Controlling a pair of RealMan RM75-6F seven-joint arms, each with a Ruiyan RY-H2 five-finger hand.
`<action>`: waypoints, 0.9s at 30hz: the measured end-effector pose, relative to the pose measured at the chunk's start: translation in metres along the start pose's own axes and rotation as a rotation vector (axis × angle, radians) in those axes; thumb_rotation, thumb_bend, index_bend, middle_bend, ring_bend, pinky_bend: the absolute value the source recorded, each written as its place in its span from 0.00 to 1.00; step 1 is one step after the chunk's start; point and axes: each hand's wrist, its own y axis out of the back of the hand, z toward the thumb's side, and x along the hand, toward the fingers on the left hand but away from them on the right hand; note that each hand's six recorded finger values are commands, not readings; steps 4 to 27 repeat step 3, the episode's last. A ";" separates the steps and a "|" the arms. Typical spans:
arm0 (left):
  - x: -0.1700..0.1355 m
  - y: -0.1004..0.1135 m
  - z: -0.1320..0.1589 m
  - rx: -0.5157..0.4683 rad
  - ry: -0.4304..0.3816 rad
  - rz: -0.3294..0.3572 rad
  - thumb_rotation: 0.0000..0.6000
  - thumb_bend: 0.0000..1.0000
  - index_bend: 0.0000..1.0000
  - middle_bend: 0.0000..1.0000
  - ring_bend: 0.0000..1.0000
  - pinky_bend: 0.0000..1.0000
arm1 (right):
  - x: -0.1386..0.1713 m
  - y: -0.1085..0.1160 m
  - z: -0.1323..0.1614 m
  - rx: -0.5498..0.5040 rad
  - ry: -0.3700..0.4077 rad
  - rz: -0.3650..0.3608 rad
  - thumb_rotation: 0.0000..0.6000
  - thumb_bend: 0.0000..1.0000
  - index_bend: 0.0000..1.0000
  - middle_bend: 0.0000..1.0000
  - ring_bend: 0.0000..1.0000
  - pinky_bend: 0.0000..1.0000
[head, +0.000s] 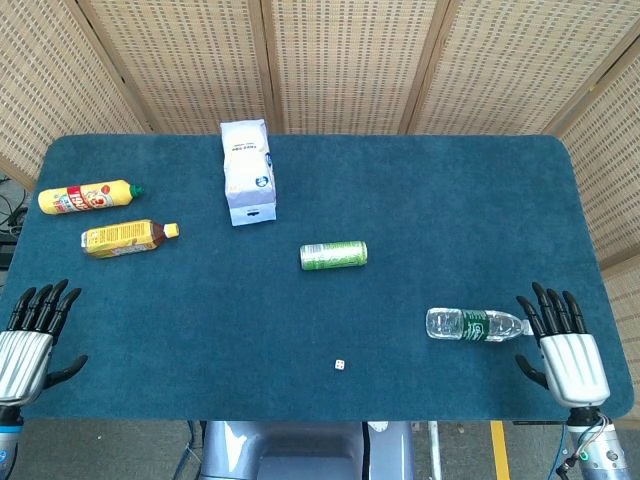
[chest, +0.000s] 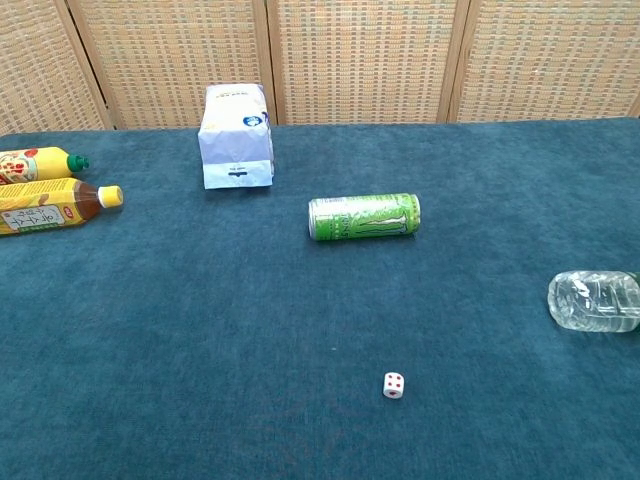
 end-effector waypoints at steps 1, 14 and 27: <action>-0.001 0.002 0.000 -0.002 -0.002 0.005 1.00 0.20 0.00 0.00 0.00 0.00 | 0.000 0.001 0.000 0.001 0.002 -0.004 1.00 0.23 0.03 0.00 0.00 0.00; -0.002 0.004 0.001 -0.007 -0.004 0.012 1.00 0.20 0.00 0.00 0.00 0.00 | 0.003 0.002 0.001 0.006 0.004 -0.006 1.00 0.23 0.01 0.00 0.00 0.00; -0.002 0.004 0.001 -0.007 -0.004 0.012 1.00 0.20 0.00 0.00 0.00 0.00 | 0.003 0.002 0.001 0.006 0.004 -0.006 1.00 0.23 0.01 0.00 0.00 0.00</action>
